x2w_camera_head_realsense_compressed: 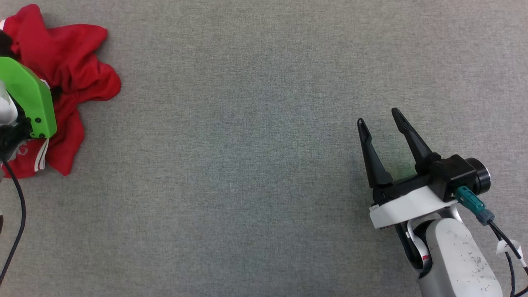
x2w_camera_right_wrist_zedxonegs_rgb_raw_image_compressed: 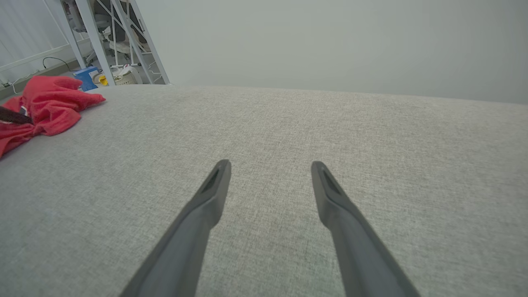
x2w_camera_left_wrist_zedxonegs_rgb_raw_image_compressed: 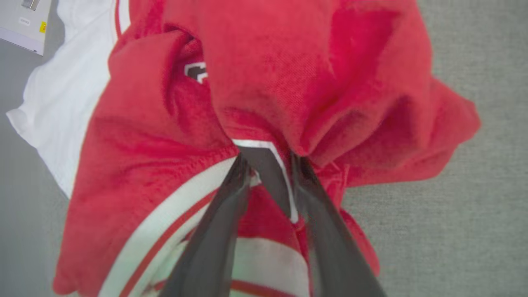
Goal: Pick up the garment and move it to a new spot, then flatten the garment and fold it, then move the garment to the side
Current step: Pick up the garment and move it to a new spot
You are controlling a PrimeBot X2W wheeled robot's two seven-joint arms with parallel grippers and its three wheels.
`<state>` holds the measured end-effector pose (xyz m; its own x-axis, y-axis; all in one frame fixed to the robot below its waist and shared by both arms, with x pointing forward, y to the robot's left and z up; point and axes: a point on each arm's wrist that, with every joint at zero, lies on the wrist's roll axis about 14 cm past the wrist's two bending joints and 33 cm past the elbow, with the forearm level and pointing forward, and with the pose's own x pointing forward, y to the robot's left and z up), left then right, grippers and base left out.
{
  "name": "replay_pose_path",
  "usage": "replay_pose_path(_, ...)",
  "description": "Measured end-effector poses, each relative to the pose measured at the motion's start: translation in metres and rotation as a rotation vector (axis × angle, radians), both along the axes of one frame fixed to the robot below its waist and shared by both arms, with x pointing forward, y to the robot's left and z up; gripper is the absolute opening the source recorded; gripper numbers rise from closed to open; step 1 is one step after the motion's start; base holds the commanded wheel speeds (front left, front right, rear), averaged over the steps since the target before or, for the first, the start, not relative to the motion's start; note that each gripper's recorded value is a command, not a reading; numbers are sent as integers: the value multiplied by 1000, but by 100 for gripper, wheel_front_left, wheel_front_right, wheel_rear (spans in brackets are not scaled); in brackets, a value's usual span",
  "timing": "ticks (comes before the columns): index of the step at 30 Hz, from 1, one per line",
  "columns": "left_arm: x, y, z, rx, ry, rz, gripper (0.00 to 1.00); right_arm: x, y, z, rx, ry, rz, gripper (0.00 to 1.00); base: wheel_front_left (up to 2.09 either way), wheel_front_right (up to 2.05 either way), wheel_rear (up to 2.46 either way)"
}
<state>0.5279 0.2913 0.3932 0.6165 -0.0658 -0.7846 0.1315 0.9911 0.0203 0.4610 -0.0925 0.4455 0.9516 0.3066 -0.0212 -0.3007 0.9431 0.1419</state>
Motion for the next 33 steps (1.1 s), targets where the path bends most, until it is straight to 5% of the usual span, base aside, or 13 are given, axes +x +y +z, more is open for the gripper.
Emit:
replay_pose_path(9, 23, 4, 58, 8, -337, -14, 0, -1, 1, 14, -1, -30, 3, 100, 0, 0, 0)
replay_pose_path(21, 13, -19, 207, 143, -894, -223, 0, -23, -14, 56, 15, -107, -44, 100, 0, 0, 0)
replay_pose_path(30, -29, -87, 295, 162, -1175, -473, 0, -47, -39, 91, 24, -185, -119, 100, 0, 0, 0)
replay_pose_path(33, -54, -146, 306, 101, -1230, -633, 0, -60, -60, 106, 19, -227, -180, 100, 0, 0, 0)
